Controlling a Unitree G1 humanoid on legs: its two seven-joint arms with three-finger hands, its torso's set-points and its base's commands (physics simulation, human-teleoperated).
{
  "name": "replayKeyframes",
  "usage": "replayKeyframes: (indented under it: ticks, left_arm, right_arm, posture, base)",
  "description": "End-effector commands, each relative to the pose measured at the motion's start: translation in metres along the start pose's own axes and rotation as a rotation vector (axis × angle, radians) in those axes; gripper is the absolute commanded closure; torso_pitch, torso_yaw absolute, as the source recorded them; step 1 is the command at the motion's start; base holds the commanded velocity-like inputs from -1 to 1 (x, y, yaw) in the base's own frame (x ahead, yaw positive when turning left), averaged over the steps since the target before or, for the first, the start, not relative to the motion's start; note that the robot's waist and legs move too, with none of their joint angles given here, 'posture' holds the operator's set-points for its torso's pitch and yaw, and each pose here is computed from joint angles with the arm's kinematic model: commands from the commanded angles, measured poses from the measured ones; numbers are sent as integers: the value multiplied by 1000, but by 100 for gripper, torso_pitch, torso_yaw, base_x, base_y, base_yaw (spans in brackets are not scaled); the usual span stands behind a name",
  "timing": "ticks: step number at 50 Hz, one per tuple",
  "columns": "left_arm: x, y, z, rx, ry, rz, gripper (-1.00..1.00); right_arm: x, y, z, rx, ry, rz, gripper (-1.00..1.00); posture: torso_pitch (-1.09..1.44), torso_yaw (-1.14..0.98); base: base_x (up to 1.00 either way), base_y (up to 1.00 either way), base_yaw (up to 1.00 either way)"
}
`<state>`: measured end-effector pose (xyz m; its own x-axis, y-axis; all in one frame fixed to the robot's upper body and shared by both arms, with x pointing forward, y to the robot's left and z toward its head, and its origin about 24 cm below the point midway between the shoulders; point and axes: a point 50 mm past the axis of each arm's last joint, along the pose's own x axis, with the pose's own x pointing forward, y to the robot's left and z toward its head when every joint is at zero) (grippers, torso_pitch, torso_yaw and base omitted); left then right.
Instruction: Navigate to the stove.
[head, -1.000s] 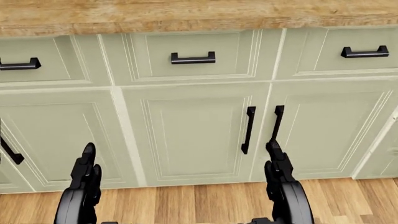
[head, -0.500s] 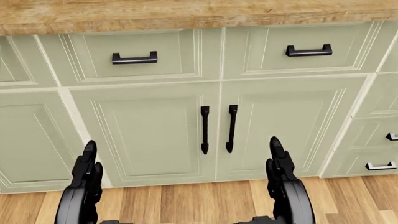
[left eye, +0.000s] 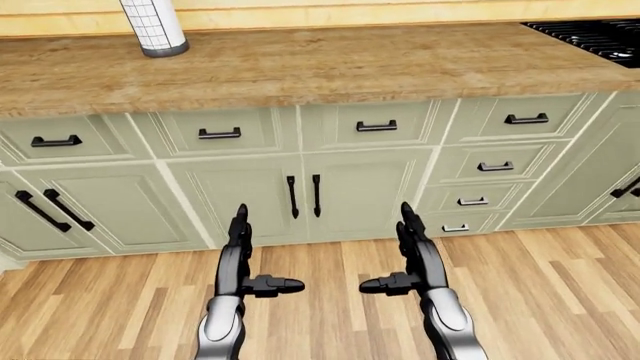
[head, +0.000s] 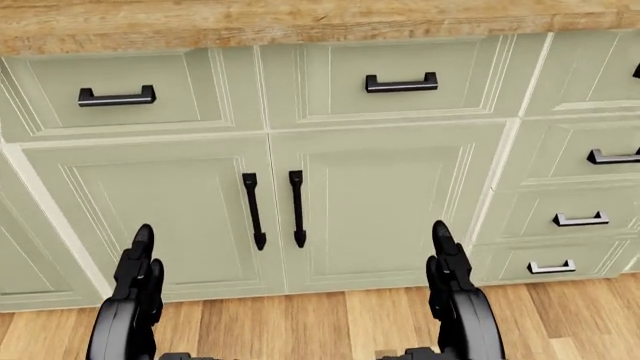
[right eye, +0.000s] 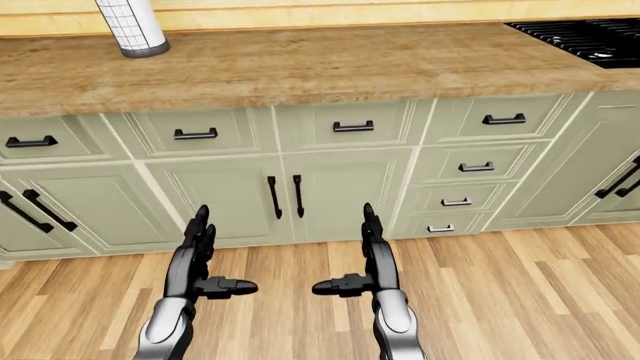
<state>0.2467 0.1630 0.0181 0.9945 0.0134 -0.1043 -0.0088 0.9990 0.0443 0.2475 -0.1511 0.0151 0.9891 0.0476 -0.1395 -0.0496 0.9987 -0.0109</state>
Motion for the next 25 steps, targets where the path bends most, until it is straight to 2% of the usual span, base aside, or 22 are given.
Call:
replayKeyframes:
  ticks: [1,25]
  left_arm:
    - [4,-5,19,-2,-96,-18,-100]
    - [4,-5,19,-3,-96,-18,-100]
  right_arm:
    - [3,-5,20,-13,-103,-16,-100]
    - [2,-5,21,-15,-103,-16,-100]
  posture:
    - [0,0]
    - [0,0]
  base:
    - [0,-58,0]
    - [0,-54,0]
